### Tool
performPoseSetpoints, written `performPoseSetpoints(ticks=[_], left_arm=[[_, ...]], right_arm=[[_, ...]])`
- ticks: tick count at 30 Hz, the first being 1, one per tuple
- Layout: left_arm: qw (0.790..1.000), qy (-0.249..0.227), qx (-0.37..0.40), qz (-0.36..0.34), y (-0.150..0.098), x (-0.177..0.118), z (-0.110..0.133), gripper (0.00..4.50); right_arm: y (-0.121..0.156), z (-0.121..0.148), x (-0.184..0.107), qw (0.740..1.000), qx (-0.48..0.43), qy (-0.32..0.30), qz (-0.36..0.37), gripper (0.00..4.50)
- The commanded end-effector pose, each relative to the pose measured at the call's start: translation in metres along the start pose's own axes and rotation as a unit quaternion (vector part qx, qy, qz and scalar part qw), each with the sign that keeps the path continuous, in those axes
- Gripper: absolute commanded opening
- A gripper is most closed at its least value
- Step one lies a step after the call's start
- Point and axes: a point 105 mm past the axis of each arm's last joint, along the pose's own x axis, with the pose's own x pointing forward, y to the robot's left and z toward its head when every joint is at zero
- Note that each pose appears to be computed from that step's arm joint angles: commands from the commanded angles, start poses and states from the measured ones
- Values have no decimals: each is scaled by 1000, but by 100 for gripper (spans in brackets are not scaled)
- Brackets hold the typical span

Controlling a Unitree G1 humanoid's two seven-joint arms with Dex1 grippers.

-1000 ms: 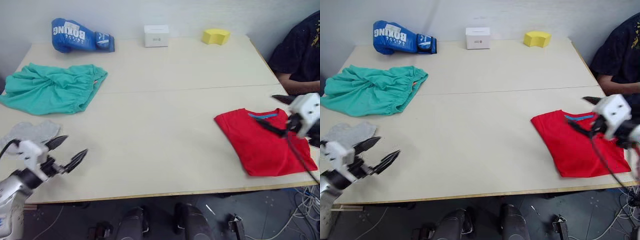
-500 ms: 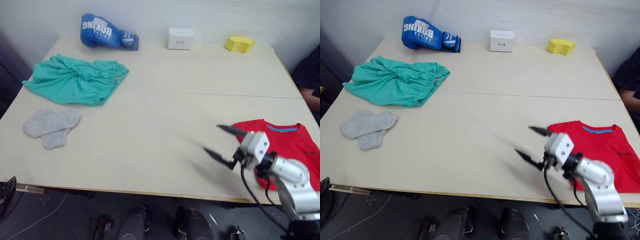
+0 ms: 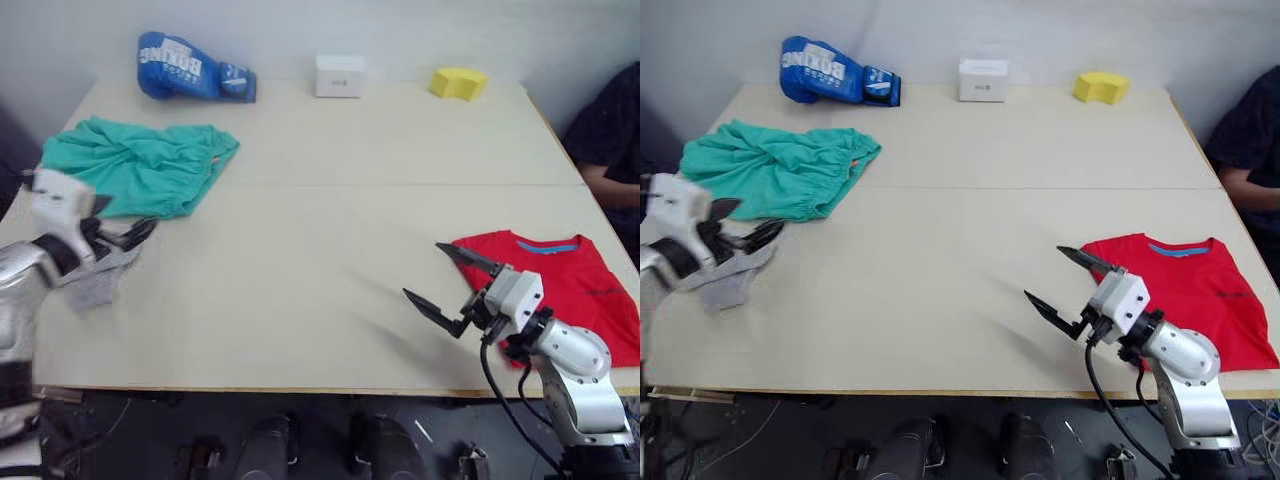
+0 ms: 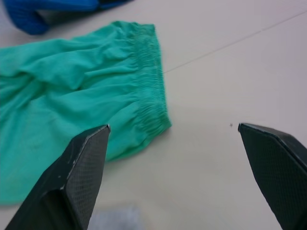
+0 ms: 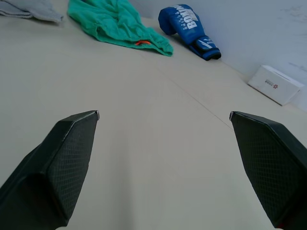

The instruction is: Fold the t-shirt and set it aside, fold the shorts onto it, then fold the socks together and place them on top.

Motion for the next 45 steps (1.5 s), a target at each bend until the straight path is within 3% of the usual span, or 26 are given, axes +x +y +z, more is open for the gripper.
performPoseSetpoints(ticks=[1,5,12,15,19,25,27,29,31,33,36,39,41,43,45], left_arm=[[999,34,31,17,15,26,-3,450],[994,61,40,77,32,51,-7,450],[984,114,-10,137,39,58,-31,227],[983,130,-16,127,27,65,-43,128],[995,63,-7,73,8,82,-13,10],[998,-11,25,-50,-28,97,31,2],[989,-18,62,-130,-54,102,42,2],[974,-25,98,-202,-75,101,49,2],[940,-57,136,-309,-106,93,67,2],[912,-71,159,-373,-126,84,74,2],[871,-76,181,-451,-172,69,66,2],[848,-81,162,-499,-216,54,55,2],[839,-72,148,-519,-252,49,36,2],[850,-62,143,-504,-269,52,21,2],[854,-60,147,-495,-274,51,14,51]], right_arm=[[-2,10,4,1000,-9,-11,-7,448],[1,11,0,1000,-7,3,-9,448],[6,8,-16,999,14,29,-42,450],[22,8,-17,999,16,36,-20,450],[16,7,-24,998,11,51,-42,450],[10,-3,-38,995,-5,82,-59,450],[10,-5,-39,994,-2,82,-65,450],[13,-8,-39,994,2,83,-66,450],[18,-11,-40,994,7,86,-61,450],[21,-13,-40,995,9,87,-56,450],[21,-20,-42,994,-1,99,-53,450],[19,-24,-42,993,-2,102,-54,450],[22,-28,-38,994,2,103,-45,450],[28,-32,-32,994,6,102,-24,450],[30,-31,-24,996,9,92,-17,450]])
